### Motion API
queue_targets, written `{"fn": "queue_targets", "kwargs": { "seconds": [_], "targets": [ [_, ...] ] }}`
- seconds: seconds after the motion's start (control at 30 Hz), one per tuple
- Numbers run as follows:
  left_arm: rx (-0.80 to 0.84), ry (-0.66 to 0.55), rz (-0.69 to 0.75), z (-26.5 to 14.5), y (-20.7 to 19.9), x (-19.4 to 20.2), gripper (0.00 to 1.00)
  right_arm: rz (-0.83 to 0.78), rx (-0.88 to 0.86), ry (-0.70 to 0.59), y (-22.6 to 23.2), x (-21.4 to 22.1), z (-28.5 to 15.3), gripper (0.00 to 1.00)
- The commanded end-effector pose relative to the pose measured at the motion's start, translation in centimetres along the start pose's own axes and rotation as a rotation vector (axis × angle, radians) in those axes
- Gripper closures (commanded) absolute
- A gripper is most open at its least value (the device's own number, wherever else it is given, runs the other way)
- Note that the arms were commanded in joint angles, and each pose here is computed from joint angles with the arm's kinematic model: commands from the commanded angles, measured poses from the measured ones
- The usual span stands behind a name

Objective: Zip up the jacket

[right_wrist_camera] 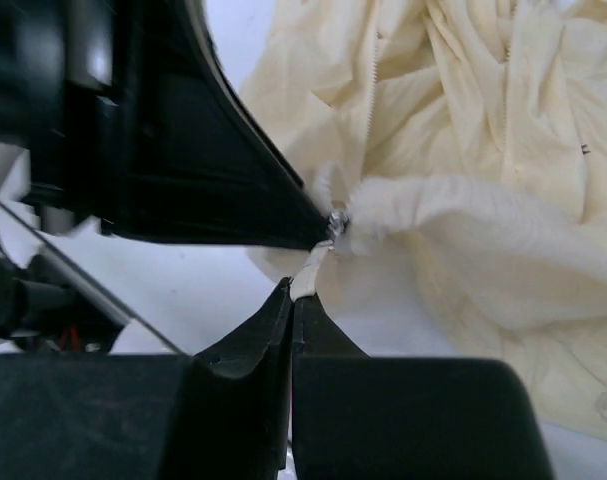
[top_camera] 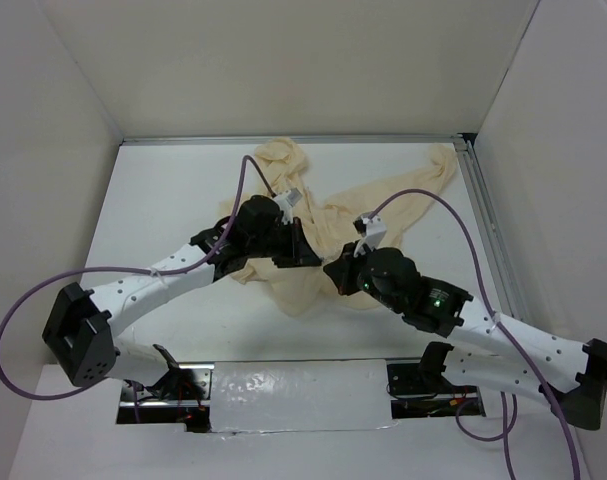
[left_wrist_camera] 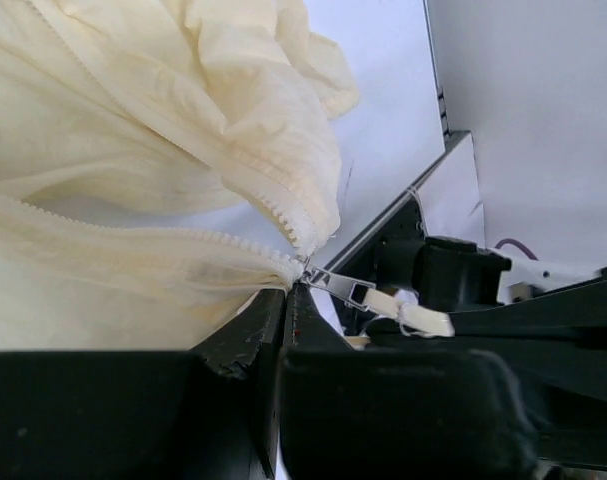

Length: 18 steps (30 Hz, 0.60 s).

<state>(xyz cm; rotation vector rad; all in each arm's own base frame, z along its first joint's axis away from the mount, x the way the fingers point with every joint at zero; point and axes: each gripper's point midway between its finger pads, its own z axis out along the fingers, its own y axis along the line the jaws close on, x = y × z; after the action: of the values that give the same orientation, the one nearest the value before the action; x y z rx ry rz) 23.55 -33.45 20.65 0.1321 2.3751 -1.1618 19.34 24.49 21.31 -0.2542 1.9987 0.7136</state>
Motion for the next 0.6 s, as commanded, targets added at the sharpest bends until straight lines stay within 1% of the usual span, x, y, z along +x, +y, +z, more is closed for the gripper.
{"fn": "queue_targets", "kwargs": {
  "seconds": [0.0,0.1,0.13,0.27,0.43,0.5,0.53,0.57],
  "targets": [
    [0.018,0.005,0.057,0.2,-0.6,-0.5,1.00,0.051,-0.068,0.010,1.4,-2.4,-1.6,1.00],
    [0.021,0.025,0.092,0.6,-0.9,0.2,1.00,0.110,-0.100,0.016,1.7,-4.2,-1.8,1.00],
    [0.015,0.030,0.103,0.7,-0.8,0.4,1.00,0.133,-0.085,0.033,1.4,-4.3,-1.6,1.00],
    [0.023,0.074,0.133,0.8,-0.9,2.0,1.00,0.248,-0.009,-0.016,-0.4,-7.3,-1.0,1.00],
    [0.044,0.144,0.133,0.4,-0.6,4.8,1.00,0.442,0.038,-0.026,-2.8,-8.6,1.7,1.00],
    [0.069,0.172,0.144,0.0,-1.0,6.1,1.00,0.506,0.061,-0.024,-3.5,-8.7,2.9,1.00],
    [0.072,0.193,0.142,-0.1,-0.9,6.8,1.00,0.526,0.053,-0.056,-3.9,-9.7,3.4,1.00],
    [0.059,0.213,0.134,-0.1,-0.8,7.5,1.00,0.548,0.050,-0.055,-4.0,-9.9,3.7,1.00]
  ]
}}
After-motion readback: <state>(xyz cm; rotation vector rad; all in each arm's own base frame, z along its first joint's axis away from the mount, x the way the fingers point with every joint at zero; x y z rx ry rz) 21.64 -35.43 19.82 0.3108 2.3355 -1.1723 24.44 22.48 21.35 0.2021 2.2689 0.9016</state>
